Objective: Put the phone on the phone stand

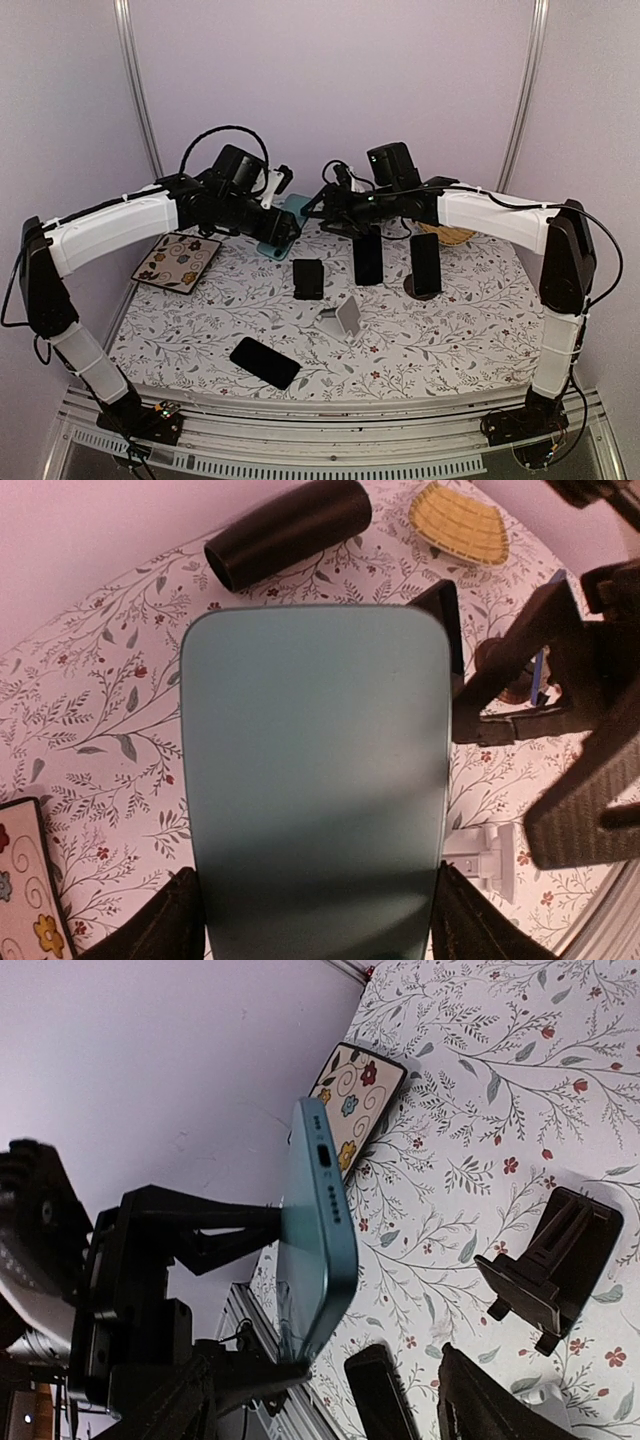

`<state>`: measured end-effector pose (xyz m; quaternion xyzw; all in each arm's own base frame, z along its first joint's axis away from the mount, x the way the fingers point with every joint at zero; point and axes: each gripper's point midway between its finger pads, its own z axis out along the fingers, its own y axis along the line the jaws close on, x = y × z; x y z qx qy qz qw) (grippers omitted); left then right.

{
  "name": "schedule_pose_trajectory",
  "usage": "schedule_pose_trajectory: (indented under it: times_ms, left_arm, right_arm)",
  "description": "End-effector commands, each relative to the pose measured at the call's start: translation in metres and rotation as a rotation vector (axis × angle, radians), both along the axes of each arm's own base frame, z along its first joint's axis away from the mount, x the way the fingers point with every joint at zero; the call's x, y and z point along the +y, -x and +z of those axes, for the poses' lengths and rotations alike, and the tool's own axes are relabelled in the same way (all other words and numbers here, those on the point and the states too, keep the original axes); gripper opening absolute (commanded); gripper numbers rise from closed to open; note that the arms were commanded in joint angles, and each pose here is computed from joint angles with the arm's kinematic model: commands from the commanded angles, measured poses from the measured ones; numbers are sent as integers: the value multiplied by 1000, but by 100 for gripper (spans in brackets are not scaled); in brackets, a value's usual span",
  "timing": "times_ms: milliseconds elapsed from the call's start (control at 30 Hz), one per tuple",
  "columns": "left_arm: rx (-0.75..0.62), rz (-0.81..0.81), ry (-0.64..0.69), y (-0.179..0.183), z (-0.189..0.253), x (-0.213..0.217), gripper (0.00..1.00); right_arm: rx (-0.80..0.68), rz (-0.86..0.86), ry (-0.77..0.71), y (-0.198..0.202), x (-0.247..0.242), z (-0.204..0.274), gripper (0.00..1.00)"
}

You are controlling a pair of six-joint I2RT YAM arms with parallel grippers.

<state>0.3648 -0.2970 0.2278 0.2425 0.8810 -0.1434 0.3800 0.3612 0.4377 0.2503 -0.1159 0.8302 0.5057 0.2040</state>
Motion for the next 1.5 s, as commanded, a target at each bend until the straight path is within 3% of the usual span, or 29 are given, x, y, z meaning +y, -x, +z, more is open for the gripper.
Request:
schedule_pose_trajectory:
  times_ms: [0,333,500,567,700,800,967,1133,1300,1467]
  left_arm:
    - [-82,-57,71,7,31,-20,63]
    - [-113,-114,96,23,41,-37,63]
    - [-108,-111,109,24,42,-38,64]
    - [-101,-117,121,26,42,-40,67]
    - [-86,-125,155,30,45,-42,89]
    - [-78,-143,197,37,53,-44,96]
    - [-46,-182,304,51,72,-45,97]
    - [37,-187,555,58,111,-38,95]
    - [209,-165,851,60,148,-32,91]
    - [410,-59,1050,53,161,-24,87]
  right_arm:
    - [-24,-13,-87,-9,14,25,75]
    - [-31,-32,-102,-17,18,30,48]
    - [-44,-30,-94,-15,16,34,11]
    - [-63,-30,-87,-14,14,37,3]
    - [-130,-28,-79,-12,8,55,2]
    - [-210,-32,-66,-12,1,71,2]
    - [-384,-55,-32,-11,-15,102,2]
    - [-673,-97,43,-3,-33,137,2]
    - [-1005,-156,186,16,-42,161,2]
    - [-1344,-188,401,39,-42,157,2]
